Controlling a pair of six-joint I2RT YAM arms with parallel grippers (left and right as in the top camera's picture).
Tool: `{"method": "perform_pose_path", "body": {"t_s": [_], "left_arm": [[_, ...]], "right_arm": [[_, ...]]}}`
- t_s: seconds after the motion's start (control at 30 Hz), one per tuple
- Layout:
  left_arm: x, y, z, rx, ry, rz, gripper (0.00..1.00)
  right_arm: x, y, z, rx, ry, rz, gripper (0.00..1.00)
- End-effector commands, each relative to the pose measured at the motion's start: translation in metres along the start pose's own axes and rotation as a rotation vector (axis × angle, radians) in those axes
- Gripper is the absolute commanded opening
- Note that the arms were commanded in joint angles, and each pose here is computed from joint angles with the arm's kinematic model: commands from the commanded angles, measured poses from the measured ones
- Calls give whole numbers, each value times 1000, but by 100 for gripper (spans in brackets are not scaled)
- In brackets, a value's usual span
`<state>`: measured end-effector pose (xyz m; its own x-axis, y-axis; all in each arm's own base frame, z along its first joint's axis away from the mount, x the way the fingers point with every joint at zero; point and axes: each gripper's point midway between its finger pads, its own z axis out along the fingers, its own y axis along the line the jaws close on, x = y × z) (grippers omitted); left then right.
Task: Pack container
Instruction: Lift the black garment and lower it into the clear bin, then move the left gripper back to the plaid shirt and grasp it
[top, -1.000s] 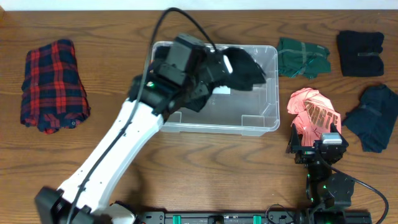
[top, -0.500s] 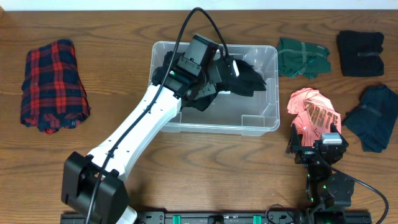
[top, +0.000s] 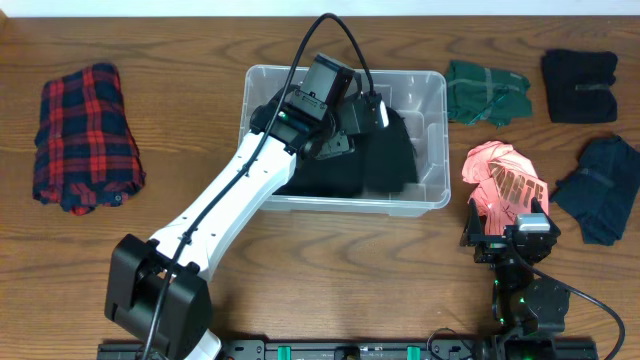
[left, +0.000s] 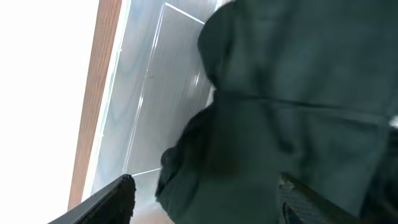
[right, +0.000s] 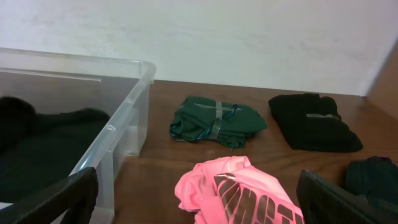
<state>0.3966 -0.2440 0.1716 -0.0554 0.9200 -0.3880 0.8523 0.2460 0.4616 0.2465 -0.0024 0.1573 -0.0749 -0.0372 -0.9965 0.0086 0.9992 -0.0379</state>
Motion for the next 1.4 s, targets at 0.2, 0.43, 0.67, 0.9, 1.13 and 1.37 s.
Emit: {"method": "perform_pose_path", "body": {"t_s": [0.2,0.43,0.67,0.9,1.13,1.37], "left_arm": [[-10,15,-19,-54,-38,-1,75],[12,78,-78,-321,-26,-350,84],[107,138,-140,-517,21,-686,98],[221,161,-139,-544,157,-879,98],[326,161,-106,-531,329,-1017,98],[419,143,-84,-604,640,-1075,98]], "right_arm": [[1,0,0,0,-1,-12,99],[1,0,0,0,-1,-12,99],[1,0,0,0,-1,-12,99],[1,0,0,0,-1,-12,99],[1,0,0,0,-1,-12,99],[1,0,0,0,-1,-12,99]]}}
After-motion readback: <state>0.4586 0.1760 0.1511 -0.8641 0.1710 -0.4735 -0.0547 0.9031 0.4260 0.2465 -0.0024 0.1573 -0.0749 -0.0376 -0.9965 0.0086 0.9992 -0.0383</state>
